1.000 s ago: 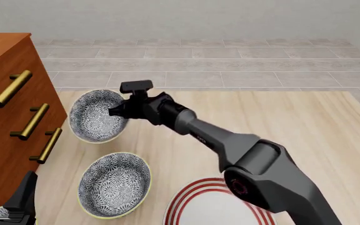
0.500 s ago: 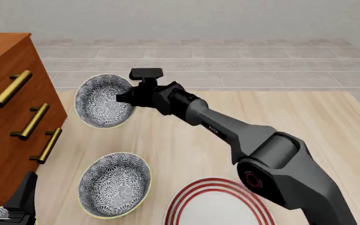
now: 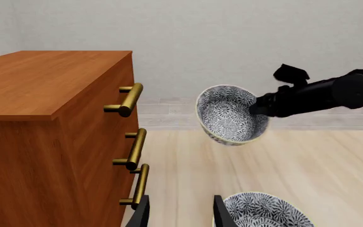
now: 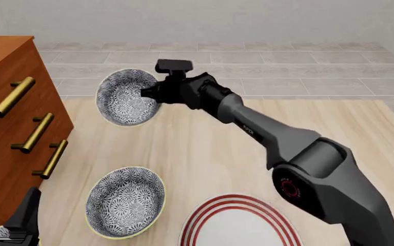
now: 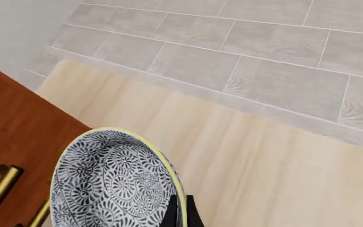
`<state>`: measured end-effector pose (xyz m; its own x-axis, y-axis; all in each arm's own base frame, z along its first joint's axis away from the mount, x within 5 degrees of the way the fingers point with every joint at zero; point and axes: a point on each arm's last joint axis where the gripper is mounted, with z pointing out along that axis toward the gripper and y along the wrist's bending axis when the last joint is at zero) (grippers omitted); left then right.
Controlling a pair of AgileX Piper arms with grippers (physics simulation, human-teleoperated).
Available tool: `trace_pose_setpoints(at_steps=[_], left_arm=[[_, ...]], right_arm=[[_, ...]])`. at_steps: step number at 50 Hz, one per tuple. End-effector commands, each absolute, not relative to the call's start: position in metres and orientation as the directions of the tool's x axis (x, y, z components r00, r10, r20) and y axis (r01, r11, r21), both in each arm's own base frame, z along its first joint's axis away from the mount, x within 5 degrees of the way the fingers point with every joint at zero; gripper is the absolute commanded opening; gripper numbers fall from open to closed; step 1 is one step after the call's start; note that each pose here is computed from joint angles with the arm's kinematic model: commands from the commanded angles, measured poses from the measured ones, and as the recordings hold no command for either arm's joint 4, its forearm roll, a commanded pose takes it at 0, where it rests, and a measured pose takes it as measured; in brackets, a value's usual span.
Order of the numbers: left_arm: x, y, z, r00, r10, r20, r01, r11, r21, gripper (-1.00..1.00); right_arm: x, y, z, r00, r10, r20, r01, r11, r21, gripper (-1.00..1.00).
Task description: Pick up the bowl and put it in the front on the plate.
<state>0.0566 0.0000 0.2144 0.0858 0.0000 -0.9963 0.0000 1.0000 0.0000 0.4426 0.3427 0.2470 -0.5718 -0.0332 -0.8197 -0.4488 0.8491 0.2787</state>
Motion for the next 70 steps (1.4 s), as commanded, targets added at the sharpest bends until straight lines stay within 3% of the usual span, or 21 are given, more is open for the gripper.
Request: trace_pose_setpoints(at_steps=[1, 11, 35, 70], left_arm=[[0.057, 0.0, 0.214, 0.086, 0.0, -0.996, 0.0, 1.0, 0.0, 1.0], [0.057, 0.0, 0.214, 0.086, 0.0, -0.996, 0.0, 1.0, 0.0, 1.0], [0.057, 0.0, 0.214, 0.086, 0.0, -0.996, 0.0, 1.0, 0.0, 1.0], [0.057, 0.0, 0.214, 0.086, 0.0, -0.996, 0.0, 1.0, 0.0, 1.0]], right_arm=[[0.438, 0.333, 0.262, -0.587, -0.013, -0.81, -0.429, 0.853, 0.297, -1.0], [0.422, 0.327, 0.262, -0.652, 0.026, -0.758, -0.373, 0.859, 0.351, -1.0], [0.377, 0.277, 0.296, -0.657, 0.078, -0.75, -0.33, 0.864, 0.38, -1.0], [0.309, 0.212, 0.296, -0.677, 0.117, -0.727, -0.275, 0.876, 0.397, -1.0]])
